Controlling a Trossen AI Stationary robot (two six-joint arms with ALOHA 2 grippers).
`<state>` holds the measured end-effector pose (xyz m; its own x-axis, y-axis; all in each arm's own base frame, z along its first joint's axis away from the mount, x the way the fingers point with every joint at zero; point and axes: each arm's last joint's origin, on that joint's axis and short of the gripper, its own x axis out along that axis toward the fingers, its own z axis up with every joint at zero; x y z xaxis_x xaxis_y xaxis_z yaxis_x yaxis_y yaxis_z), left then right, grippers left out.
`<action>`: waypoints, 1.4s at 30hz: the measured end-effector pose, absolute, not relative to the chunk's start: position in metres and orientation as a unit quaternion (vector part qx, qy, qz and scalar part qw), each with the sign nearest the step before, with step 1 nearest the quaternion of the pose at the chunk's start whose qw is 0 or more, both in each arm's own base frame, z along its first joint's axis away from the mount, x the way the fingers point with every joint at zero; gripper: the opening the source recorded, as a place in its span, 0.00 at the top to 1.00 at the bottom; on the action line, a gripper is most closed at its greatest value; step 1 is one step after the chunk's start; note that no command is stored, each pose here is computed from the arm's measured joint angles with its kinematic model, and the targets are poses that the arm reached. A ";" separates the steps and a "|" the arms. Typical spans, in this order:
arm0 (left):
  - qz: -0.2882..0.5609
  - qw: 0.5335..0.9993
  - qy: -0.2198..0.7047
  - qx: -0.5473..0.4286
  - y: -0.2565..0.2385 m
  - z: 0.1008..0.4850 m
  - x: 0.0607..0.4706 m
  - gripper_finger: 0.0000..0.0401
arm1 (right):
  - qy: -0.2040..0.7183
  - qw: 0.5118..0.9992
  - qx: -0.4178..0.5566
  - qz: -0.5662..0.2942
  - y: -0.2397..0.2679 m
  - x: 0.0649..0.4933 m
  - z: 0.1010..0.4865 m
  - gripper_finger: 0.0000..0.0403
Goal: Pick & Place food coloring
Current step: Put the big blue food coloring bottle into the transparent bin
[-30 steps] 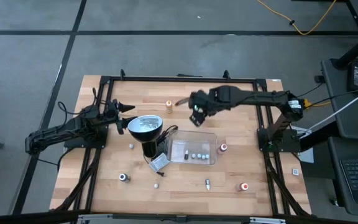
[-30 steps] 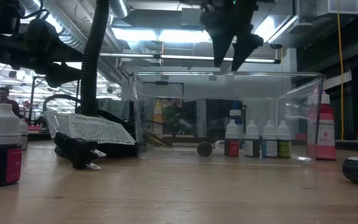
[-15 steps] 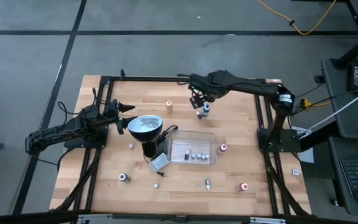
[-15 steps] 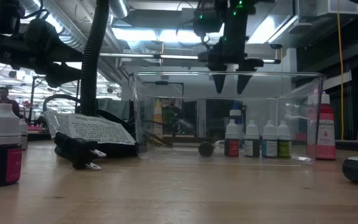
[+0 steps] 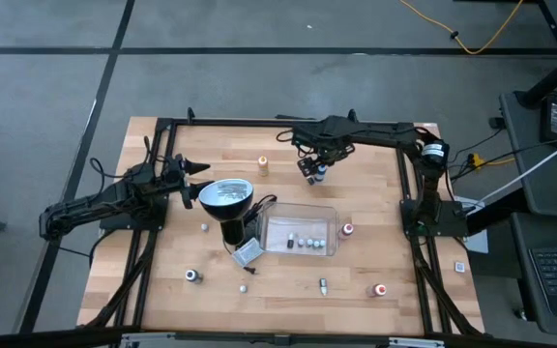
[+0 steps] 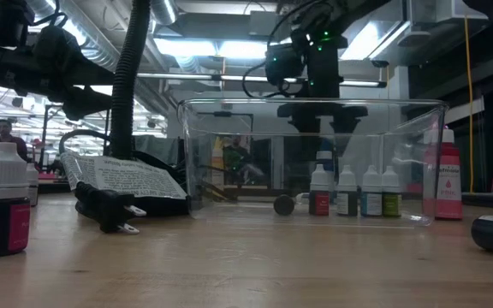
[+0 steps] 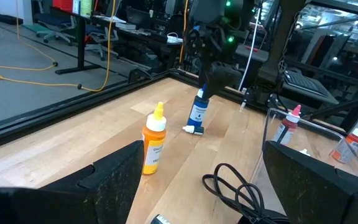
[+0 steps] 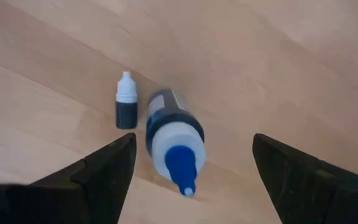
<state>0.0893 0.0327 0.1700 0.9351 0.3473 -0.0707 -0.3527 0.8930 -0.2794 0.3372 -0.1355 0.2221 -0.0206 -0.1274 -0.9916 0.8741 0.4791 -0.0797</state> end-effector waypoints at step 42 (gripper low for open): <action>0.180 0.973 0.009 -0.145 0.033 0.170 0.089 0.20 | 0.591 0.635 0.325 -0.378 -0.135 0.342 0.236 0.68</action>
<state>0.0893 0.0327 0.1700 0.9350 0.3476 -0.0703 -0.3530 0.8930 -0.2793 0.3416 -0.1347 0.2357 0.0175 -0.0962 -0.9952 0.8629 0.5042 -0.0335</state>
